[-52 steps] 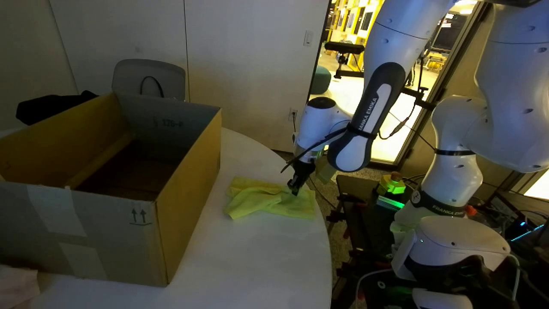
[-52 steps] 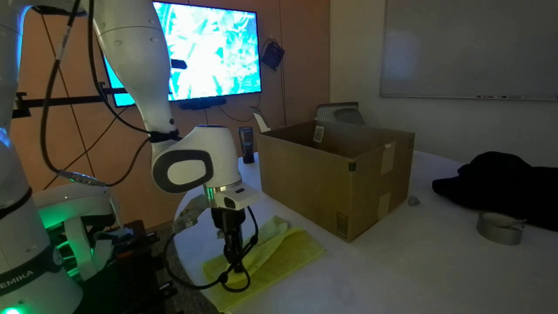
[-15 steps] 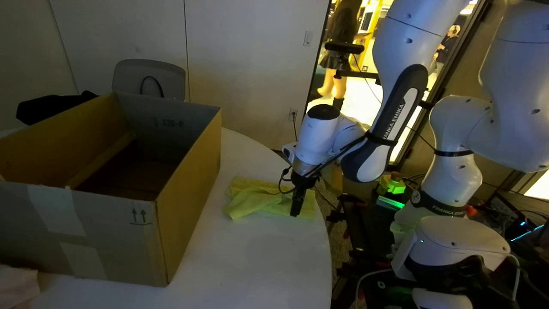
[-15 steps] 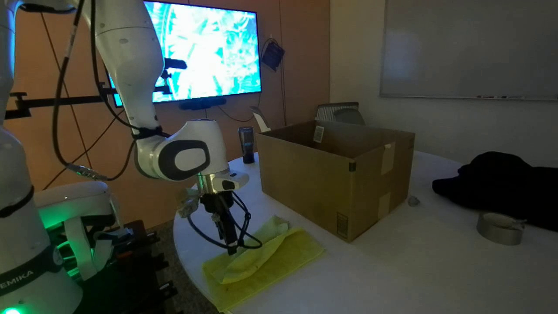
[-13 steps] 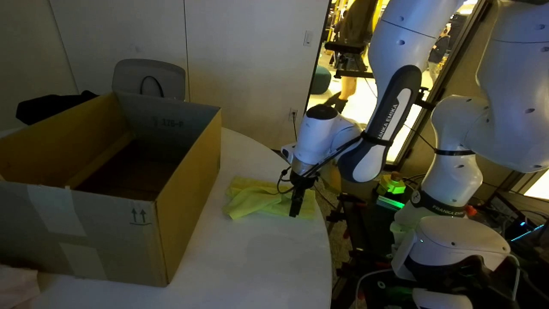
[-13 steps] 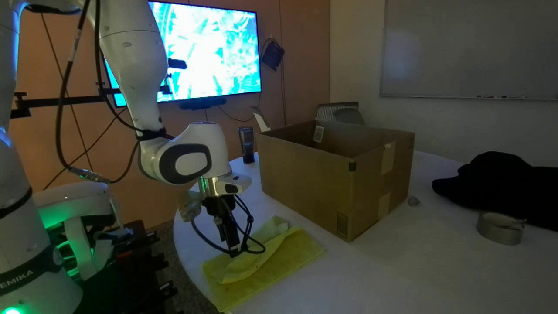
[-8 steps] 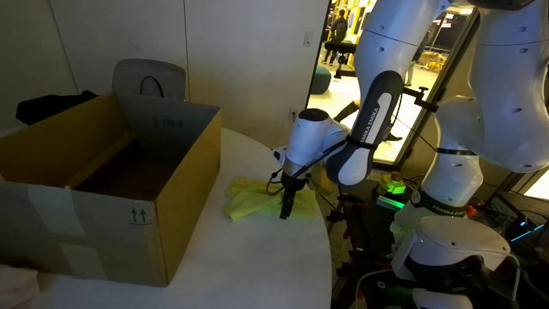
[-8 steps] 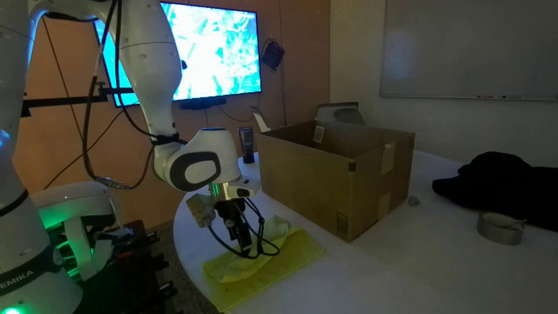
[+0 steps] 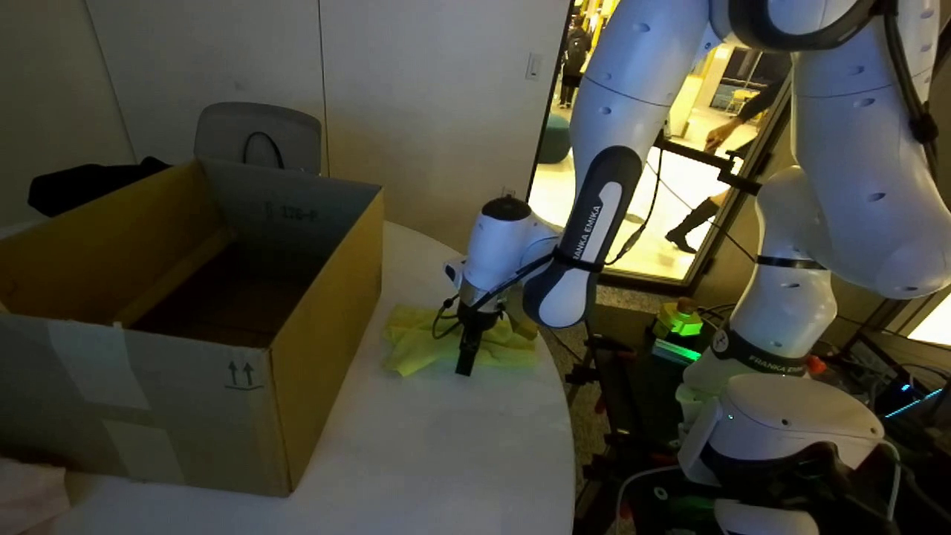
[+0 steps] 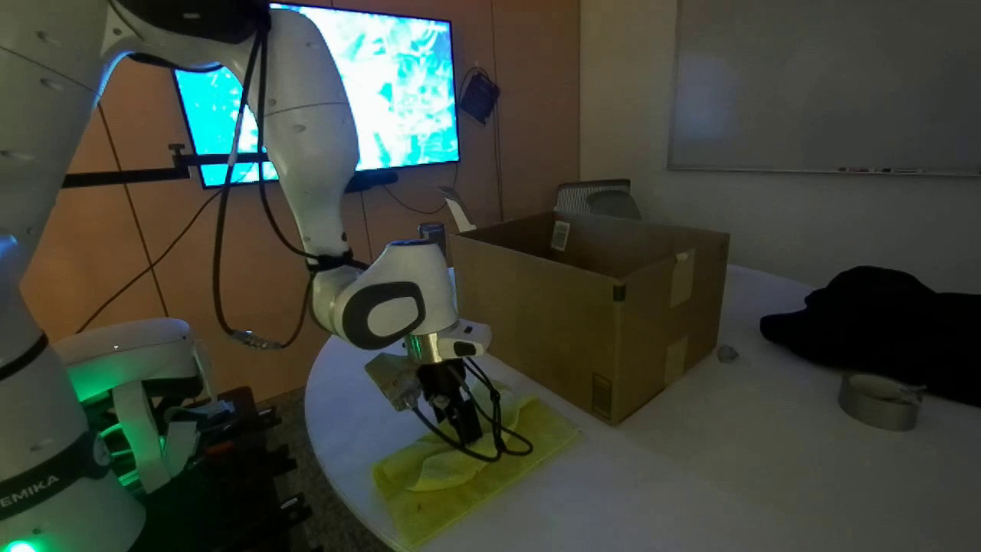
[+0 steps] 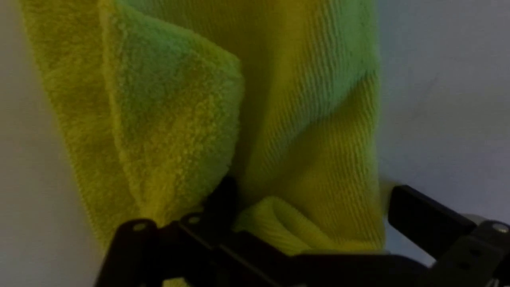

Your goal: Put the marker in the towel, fold up the towel and put it in the box

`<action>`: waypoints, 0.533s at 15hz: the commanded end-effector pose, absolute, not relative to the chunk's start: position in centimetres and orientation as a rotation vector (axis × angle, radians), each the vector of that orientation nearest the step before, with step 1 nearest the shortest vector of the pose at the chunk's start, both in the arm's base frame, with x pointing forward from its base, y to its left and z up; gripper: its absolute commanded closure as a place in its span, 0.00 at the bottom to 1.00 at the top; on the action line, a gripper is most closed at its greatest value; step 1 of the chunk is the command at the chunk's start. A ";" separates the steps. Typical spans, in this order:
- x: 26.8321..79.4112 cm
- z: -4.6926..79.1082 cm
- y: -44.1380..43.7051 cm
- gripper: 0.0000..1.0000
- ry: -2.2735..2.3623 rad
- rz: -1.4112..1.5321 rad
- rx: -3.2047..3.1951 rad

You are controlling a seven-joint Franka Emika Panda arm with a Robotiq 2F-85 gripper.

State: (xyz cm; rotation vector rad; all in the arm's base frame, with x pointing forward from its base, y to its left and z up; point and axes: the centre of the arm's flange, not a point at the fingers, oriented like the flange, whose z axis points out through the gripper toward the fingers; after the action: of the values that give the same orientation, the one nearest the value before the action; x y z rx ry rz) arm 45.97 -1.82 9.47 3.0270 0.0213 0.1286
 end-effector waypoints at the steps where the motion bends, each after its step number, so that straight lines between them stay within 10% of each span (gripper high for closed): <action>1: 48.8 7.8 -3.0 0.26 0.050 0.095 3.023; 8: 50.1 9.2 -3.9 0.79 0.096 -0.002 3.003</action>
State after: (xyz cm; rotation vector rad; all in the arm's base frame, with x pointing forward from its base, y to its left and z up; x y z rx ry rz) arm 48.84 -3.61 9.15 3.0102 0.0611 0.0353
